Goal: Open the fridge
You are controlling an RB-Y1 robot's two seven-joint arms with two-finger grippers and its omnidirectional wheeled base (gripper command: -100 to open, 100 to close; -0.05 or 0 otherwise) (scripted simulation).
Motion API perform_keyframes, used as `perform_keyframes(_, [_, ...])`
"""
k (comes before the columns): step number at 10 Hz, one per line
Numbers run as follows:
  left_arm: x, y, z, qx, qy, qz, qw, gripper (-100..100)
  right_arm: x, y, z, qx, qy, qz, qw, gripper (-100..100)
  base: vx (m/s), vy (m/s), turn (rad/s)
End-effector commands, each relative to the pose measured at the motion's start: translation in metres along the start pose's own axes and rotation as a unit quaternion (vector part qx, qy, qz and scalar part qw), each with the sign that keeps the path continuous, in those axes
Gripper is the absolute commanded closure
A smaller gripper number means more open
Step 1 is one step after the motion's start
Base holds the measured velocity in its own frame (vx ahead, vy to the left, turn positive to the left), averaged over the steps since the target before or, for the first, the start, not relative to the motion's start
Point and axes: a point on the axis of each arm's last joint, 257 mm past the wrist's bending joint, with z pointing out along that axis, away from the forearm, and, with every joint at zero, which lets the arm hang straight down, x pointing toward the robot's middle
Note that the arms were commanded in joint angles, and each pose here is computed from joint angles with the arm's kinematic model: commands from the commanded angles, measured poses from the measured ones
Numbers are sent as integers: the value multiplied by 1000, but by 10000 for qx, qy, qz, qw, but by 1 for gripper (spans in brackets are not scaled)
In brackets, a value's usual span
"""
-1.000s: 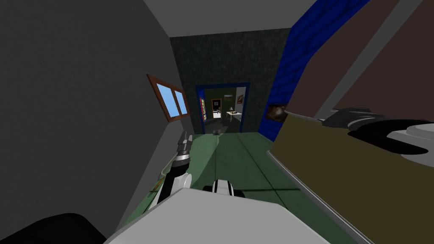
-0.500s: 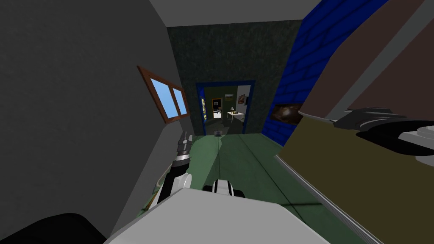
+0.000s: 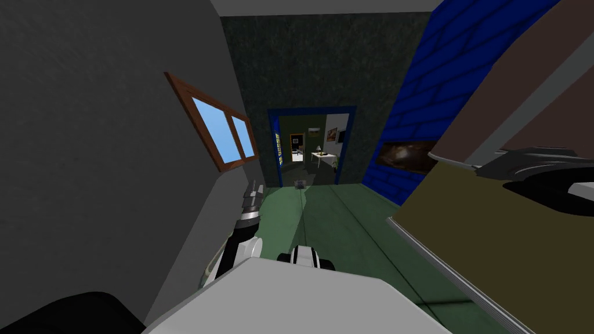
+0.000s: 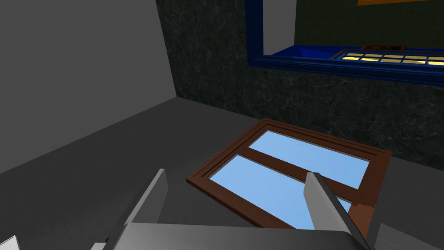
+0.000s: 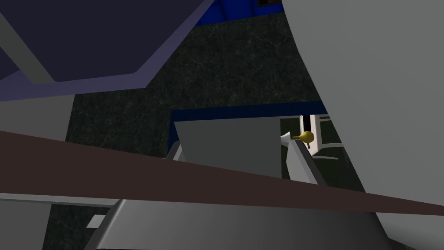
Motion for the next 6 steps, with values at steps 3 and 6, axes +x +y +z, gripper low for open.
perform_keyframes(3, [0,0,0,0,0,0,10000,0,36,-5,1,42,453,-73,9989,100,246,133,-10])
perform_keyframes(6, [0,0,0,2,1,0,10000,0,43,-10,4,-6,574,-103,9983,-100,34,54,69])
